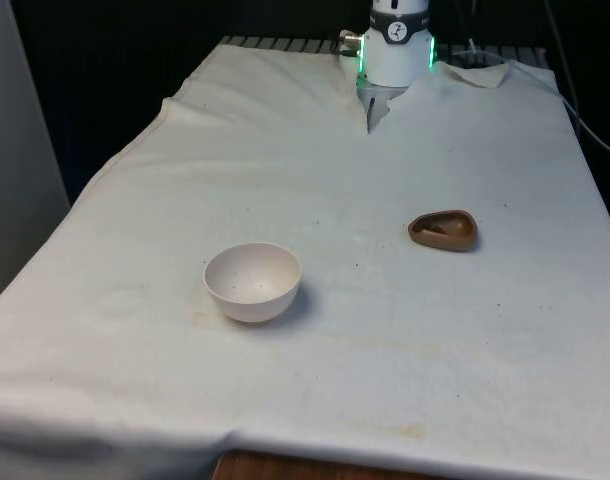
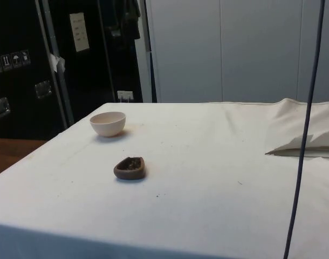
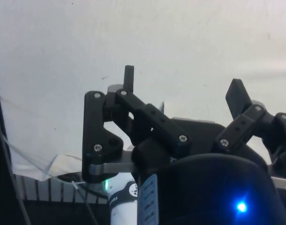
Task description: Pour the coffee beans from the cup into the bowl.
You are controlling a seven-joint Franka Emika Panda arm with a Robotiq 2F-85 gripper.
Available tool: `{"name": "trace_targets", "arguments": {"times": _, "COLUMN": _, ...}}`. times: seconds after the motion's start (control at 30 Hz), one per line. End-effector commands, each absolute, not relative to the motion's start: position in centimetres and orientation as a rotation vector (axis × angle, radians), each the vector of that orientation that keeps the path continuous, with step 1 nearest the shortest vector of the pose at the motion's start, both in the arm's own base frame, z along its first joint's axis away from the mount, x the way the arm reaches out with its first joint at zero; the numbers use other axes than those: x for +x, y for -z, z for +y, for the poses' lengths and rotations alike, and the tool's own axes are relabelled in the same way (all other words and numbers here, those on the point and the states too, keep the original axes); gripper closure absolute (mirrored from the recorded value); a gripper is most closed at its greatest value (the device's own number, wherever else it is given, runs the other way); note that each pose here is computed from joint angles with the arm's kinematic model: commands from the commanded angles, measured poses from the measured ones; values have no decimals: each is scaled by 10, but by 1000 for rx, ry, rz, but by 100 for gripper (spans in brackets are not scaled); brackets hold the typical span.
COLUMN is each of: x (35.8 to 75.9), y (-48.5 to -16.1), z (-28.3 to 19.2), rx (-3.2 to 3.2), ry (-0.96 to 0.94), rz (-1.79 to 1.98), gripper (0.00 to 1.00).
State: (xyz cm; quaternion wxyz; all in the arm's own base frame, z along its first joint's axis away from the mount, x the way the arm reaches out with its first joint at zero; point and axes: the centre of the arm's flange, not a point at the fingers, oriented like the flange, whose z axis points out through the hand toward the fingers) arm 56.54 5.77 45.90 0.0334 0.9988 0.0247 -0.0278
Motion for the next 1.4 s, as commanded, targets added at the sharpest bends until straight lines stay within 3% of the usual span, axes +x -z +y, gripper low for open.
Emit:
{"name": "trace_targets", "arguments": {"times": 0.0, "x": 566, "y": -456, "z": 63, "rx": 3062, "ry": 74, "rz": 71, "gripper": 0}}
{"name": "trace_targets", "arguments": {"times": 1.37, "x": 546, "y": -357, "z": 141, "rx": 3055, "ry": -83, "rz": 117, "gripper": 0}}
